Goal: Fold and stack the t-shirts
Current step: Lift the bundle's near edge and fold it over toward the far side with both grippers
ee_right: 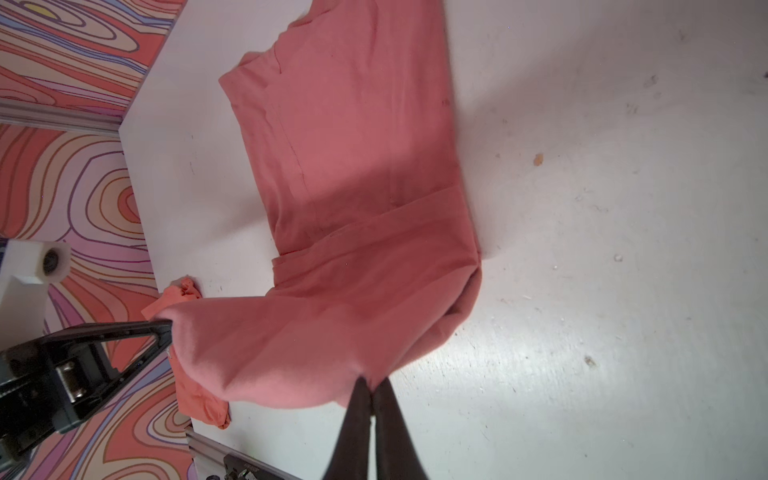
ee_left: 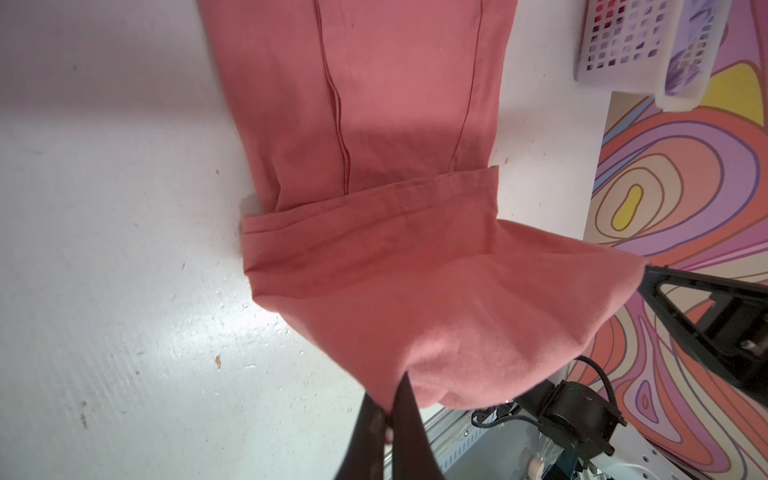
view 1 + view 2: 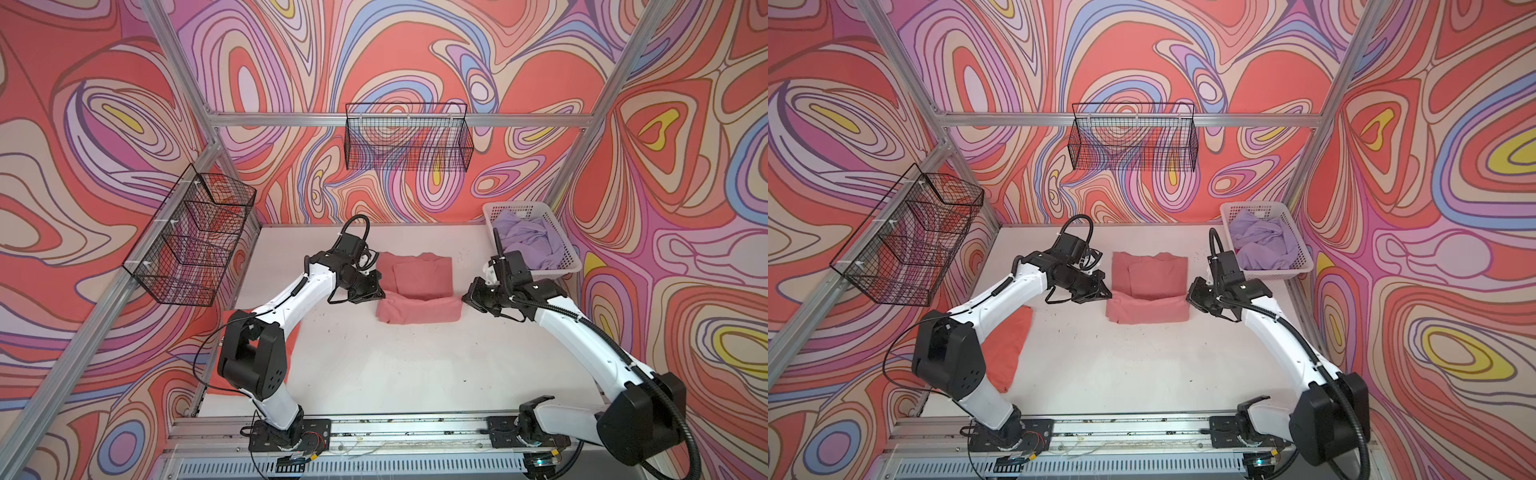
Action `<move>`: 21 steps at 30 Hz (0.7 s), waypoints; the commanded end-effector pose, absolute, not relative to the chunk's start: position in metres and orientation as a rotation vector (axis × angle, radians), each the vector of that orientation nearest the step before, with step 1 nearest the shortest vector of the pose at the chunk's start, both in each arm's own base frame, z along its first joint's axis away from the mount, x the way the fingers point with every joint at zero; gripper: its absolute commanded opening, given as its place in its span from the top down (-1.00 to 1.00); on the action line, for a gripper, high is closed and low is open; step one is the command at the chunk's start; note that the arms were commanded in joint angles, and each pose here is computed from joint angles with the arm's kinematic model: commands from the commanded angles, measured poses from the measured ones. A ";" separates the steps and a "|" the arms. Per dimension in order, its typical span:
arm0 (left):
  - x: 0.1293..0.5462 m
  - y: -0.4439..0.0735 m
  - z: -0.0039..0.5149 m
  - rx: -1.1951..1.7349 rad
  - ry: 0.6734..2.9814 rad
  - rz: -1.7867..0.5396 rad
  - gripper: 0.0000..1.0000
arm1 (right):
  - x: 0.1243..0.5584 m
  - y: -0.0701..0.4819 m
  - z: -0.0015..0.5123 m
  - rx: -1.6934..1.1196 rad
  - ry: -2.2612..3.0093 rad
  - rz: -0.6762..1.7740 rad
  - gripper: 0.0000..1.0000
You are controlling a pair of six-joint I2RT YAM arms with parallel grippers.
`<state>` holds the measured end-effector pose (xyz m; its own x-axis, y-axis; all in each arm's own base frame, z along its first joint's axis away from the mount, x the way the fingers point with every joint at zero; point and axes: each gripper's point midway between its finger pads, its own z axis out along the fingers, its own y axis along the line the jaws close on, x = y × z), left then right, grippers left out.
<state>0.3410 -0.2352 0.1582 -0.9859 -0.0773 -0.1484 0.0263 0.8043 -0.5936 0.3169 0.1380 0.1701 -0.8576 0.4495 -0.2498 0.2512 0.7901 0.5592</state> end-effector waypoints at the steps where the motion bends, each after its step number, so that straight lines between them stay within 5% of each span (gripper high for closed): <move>1: 0.357 -0.235 0.168 0.003 2.828 -0.929 1.00 | 0.339 0.139 0.178 0.478 2.581 0.744 1.00; 21: 0.475 -0.238 0.162 -0.078 2.732 -0.916 1.00 | 0.472 0.112 0.175 0.445 2.484 0.711 1.00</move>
